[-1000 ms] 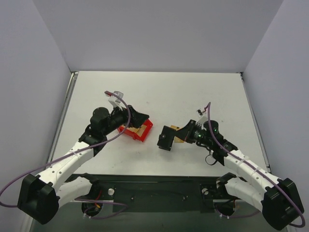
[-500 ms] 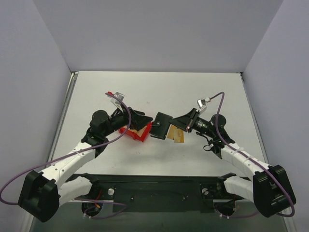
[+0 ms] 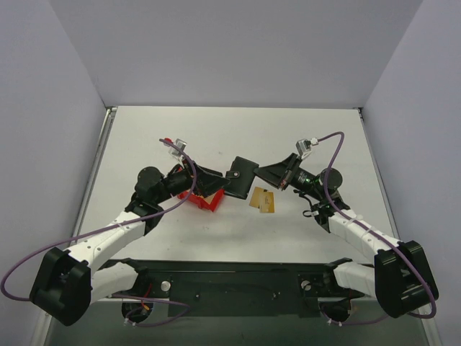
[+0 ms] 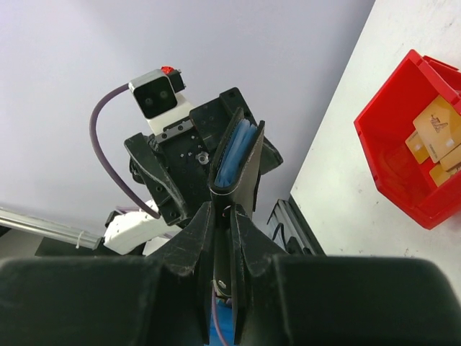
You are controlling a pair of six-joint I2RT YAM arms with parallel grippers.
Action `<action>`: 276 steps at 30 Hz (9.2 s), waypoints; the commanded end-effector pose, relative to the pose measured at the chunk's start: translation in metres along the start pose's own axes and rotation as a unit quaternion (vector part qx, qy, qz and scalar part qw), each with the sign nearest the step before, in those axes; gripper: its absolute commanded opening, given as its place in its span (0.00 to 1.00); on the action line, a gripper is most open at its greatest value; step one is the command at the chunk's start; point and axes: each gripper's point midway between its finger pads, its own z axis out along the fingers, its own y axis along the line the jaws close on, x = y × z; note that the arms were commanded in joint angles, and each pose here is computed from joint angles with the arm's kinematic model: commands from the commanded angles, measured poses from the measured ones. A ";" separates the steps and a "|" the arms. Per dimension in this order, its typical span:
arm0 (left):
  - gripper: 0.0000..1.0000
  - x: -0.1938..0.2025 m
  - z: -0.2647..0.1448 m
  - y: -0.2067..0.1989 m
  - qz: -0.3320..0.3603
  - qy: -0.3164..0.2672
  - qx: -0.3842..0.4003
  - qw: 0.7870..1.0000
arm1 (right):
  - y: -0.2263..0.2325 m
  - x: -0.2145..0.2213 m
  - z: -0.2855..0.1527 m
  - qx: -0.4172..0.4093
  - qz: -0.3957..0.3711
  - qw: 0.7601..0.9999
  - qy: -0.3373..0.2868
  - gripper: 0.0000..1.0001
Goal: Put the credit cards into the card holder
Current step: Pick up the credit card from the storage box.
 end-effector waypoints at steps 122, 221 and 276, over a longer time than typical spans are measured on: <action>0.00 0.057 0.035 0.002 0.110 0.122 -0.078 0.983 | 0.031 0.021 0.019 0.079 -0.199 0.976 0.044 0.27; 0.53 0.078 0.028 -0.026 0.308 0.056 -0.195 0.930 | -0.076 0.015 0.003 0.309 -0.034 0.949 0.052 0.00; 0.23 0.088 0.024 0.031 0.368 0.114 -0.269 0.883 | -0.070 0.017 0.008 0.280 -0.007 0.958 0.066 0.00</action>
